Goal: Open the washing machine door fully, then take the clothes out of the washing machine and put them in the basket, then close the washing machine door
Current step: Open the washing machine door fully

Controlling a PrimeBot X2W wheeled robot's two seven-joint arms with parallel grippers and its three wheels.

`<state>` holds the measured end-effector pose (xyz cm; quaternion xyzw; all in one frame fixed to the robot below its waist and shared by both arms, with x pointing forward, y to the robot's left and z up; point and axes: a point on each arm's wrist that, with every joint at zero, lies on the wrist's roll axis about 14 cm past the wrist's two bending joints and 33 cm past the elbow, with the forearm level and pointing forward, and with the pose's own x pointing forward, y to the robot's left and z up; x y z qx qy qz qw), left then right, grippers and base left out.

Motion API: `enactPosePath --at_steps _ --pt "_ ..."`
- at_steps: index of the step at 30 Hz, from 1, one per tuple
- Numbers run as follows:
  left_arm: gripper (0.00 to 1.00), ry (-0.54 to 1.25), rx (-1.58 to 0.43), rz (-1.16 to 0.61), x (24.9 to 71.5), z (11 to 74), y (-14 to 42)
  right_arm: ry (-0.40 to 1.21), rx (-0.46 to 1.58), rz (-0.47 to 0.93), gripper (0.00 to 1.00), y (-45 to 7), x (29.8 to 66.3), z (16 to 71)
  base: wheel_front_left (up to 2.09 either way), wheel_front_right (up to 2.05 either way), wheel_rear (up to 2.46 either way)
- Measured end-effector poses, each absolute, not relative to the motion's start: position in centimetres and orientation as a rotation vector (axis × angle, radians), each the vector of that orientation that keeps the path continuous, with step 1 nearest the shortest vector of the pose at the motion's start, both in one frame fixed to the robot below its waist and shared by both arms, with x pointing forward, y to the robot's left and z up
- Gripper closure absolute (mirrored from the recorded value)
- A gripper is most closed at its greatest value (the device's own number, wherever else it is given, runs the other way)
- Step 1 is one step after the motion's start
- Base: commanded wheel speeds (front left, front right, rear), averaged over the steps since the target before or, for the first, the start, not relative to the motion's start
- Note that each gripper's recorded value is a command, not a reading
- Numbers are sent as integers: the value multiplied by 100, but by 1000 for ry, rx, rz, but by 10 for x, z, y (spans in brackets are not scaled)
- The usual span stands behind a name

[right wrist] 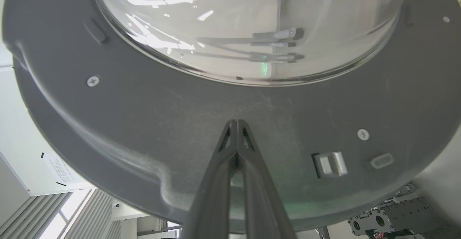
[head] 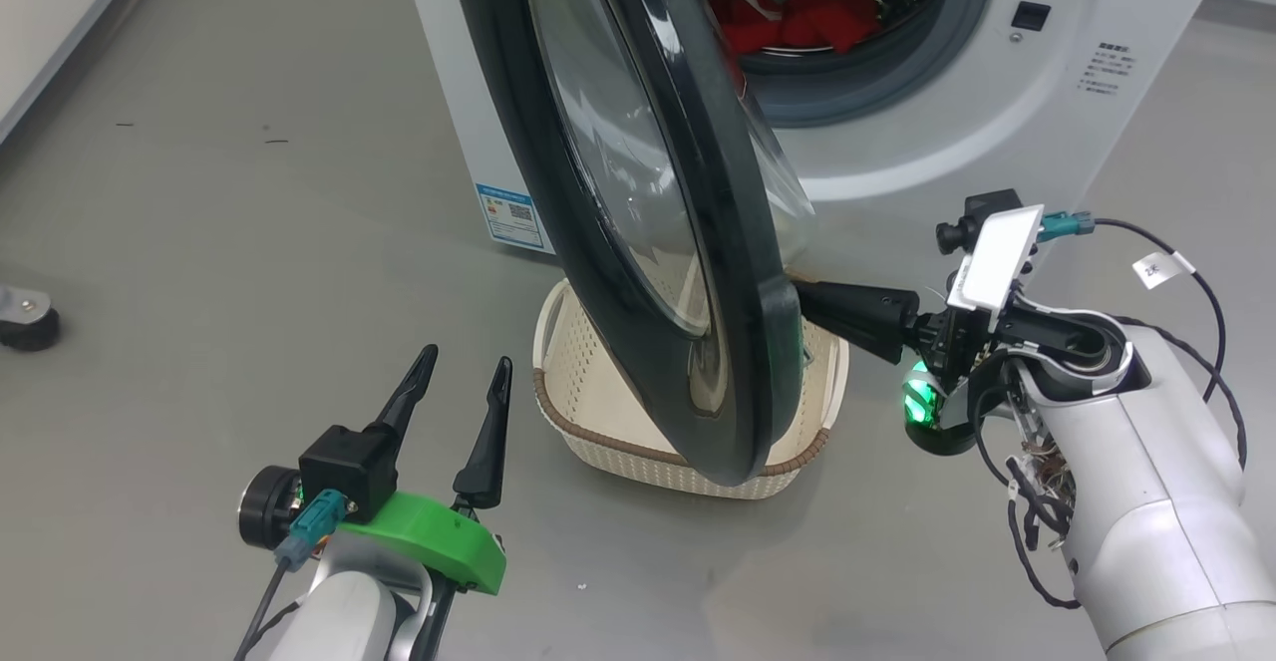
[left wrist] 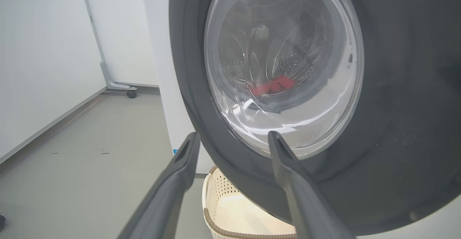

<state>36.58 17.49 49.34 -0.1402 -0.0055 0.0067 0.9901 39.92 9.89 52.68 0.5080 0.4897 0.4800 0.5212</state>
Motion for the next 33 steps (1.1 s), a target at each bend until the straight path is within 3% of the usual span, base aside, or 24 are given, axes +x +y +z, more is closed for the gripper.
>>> enactPosePath --at_steps 20,33 --pt "0 -22 -278 93 340 494 198 1335 1197 1329 100 143 332 532 0 0 0" --pt "0 -32 -275 125 333 496 208 1357 1201 1381 100 162 311 540 0 0 0"
